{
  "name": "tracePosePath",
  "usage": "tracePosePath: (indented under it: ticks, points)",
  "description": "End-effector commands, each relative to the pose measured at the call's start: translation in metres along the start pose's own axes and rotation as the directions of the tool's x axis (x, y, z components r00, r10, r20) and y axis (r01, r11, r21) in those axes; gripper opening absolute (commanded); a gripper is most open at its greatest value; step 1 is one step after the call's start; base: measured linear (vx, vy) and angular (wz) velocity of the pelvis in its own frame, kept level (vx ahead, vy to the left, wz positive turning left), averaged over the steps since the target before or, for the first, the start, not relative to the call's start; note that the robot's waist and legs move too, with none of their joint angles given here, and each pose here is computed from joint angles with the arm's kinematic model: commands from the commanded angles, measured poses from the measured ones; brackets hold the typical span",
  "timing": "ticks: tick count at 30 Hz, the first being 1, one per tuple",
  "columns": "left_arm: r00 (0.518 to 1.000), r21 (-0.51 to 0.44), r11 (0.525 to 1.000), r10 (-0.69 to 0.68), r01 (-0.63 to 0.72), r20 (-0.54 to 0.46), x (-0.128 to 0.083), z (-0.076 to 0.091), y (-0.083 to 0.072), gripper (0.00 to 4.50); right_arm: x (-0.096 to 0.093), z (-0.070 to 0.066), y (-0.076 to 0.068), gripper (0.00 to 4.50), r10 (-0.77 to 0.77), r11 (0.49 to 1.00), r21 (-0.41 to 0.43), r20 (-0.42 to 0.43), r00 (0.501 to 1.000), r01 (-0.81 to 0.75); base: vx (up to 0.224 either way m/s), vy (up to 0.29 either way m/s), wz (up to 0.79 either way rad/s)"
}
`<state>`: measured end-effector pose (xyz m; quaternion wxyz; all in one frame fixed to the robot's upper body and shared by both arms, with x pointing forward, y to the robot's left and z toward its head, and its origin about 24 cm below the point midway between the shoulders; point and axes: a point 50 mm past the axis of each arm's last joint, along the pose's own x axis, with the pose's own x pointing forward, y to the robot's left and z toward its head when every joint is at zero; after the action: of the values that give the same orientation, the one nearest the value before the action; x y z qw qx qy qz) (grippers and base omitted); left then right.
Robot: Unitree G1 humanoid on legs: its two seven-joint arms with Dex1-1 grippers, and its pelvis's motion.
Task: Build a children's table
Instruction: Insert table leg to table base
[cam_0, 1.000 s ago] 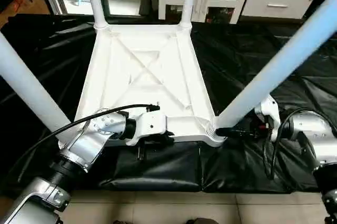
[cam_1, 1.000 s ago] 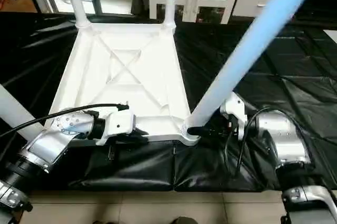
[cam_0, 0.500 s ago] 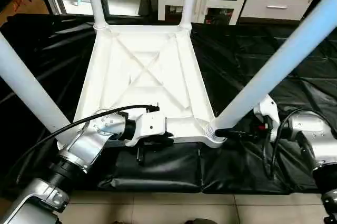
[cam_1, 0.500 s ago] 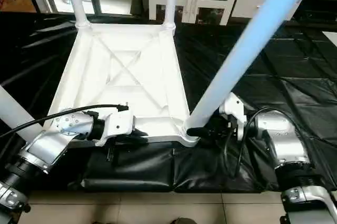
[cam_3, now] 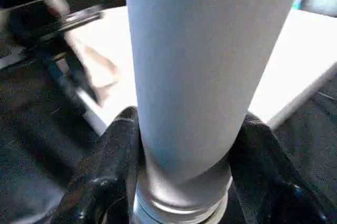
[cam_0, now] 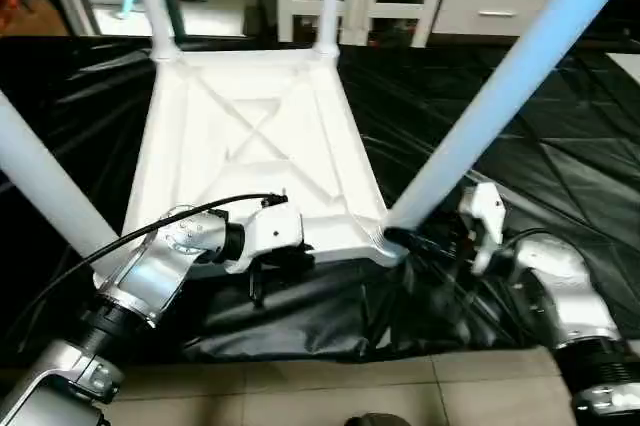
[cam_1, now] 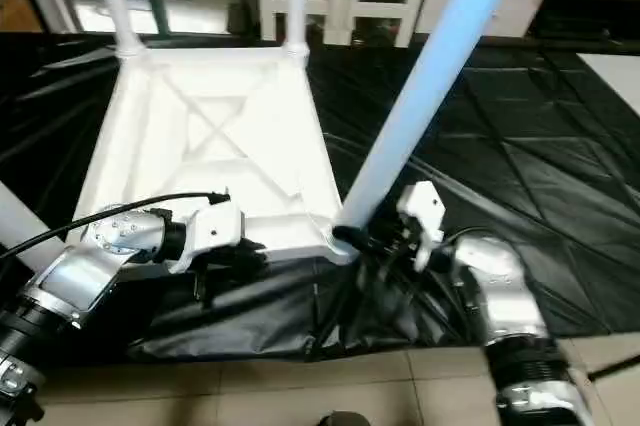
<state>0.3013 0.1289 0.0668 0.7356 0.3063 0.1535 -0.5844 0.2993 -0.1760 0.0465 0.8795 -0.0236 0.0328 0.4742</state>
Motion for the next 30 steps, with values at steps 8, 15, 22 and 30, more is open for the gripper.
tracePosePath:
  ticks: [8,15,22,30]
  points:
    - [0.995,-0.075,0.992,0.103,-0.102,0.0,0.034,0.034,-0.005,0.0,0.037,-0.055,0.006,1.98,-0.282,0.926,0.16,-0.308,0.909,0.341,0.0,0.0,0.0]
    - [0.957,-0.142,0.946,0.283,-0.291,-0.069,0.041,0.048,0.006,0.0,0.064,-0.05,0.006,1.98,-0.399,0.875,0.145,-0.322,0.858,0.461,0.0,0.0,0.0]
    - [0.863,-0.203,0.839,0.487,-0.505,-0.132,0.049,0.059,0.016,0.0,0.079,-0.052,0.013,1.97,-0.568,0.765,0.166,-0.282,0.773,0.623,0.0,0.0,0.0]
    - [0.844,-0.243,0.808,0.518,-0.537,-0.14,0.041,0.052,0.018,0.0,0.093,-0.031,0.012,1.97,-0.54,0.804,0.202,-0.145,0.829,0.559,0.0,0.0,0.0]
